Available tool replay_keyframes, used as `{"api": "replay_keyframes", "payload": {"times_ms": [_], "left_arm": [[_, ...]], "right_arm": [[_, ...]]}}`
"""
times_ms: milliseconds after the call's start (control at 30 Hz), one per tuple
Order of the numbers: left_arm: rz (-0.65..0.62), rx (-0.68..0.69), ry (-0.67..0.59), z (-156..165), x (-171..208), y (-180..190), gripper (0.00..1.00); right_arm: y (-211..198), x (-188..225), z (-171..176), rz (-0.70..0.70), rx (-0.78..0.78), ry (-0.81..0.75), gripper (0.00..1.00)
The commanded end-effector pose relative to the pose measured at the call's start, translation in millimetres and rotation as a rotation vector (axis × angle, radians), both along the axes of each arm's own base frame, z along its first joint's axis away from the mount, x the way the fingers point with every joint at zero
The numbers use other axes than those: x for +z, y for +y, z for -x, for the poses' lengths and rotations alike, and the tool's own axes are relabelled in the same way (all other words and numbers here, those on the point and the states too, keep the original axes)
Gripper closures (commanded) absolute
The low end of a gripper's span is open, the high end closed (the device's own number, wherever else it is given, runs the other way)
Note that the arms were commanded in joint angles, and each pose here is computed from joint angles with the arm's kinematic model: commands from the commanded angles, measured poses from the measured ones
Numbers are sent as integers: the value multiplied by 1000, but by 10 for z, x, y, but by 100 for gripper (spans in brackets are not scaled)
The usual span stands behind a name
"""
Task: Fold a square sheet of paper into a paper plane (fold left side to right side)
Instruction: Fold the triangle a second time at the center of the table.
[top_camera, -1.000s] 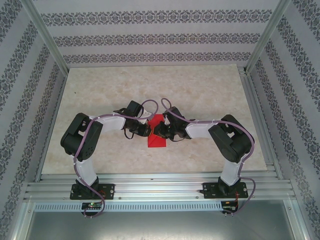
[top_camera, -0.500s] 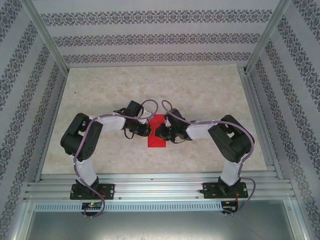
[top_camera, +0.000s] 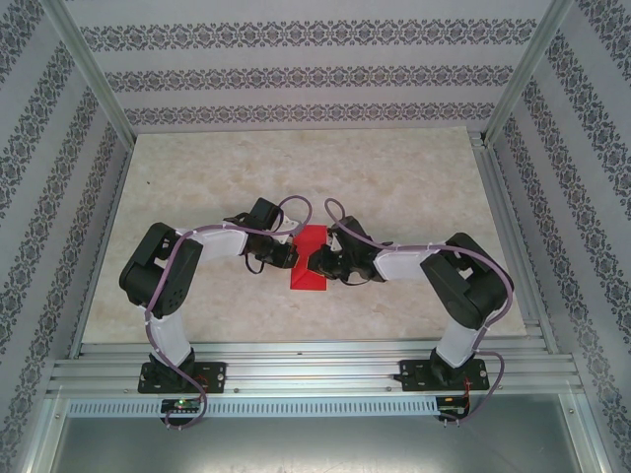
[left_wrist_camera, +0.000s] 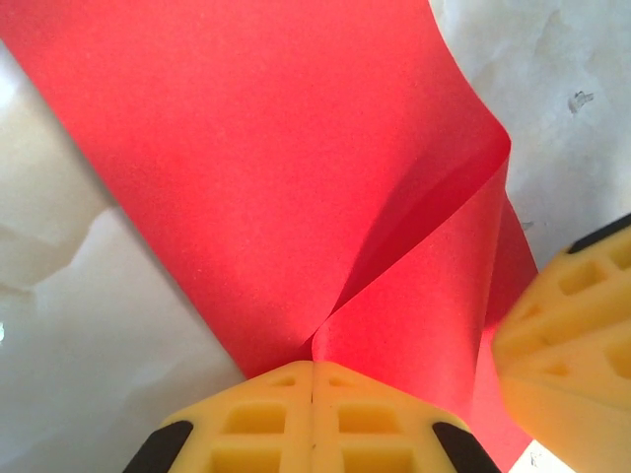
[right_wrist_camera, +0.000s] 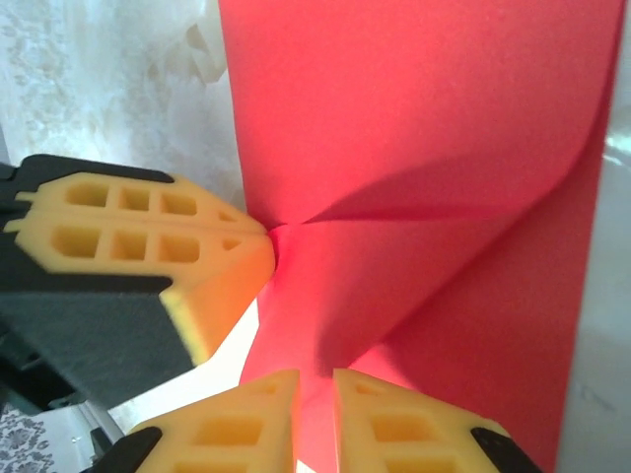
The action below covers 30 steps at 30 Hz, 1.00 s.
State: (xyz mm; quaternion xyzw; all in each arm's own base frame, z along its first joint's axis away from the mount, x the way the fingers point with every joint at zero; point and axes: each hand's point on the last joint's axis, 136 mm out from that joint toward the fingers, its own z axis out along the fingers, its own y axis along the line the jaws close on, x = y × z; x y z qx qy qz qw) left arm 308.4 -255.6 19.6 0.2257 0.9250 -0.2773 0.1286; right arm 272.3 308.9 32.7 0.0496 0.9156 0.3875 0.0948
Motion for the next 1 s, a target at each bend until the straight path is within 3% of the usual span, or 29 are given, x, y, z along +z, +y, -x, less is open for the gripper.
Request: {"api": "replay_keyframes", "payload": {"times_ms": [0,233,567,967], "left_arm": [[-10,17,-45,-93,50,-16,95],[-8,9,-59,-118,116,-29,95],[20,-6,-84,-135,280,-68,94],[23,-10,-66,-133,200,-87,94]], "right_arm": [[-29,14,98,-4,-8,-1,83],[-165,-262,300,61,-26,69,90],[-298,-435,366,179,-7,113,90],[-263,-428,355,171,7,109,90]]}}
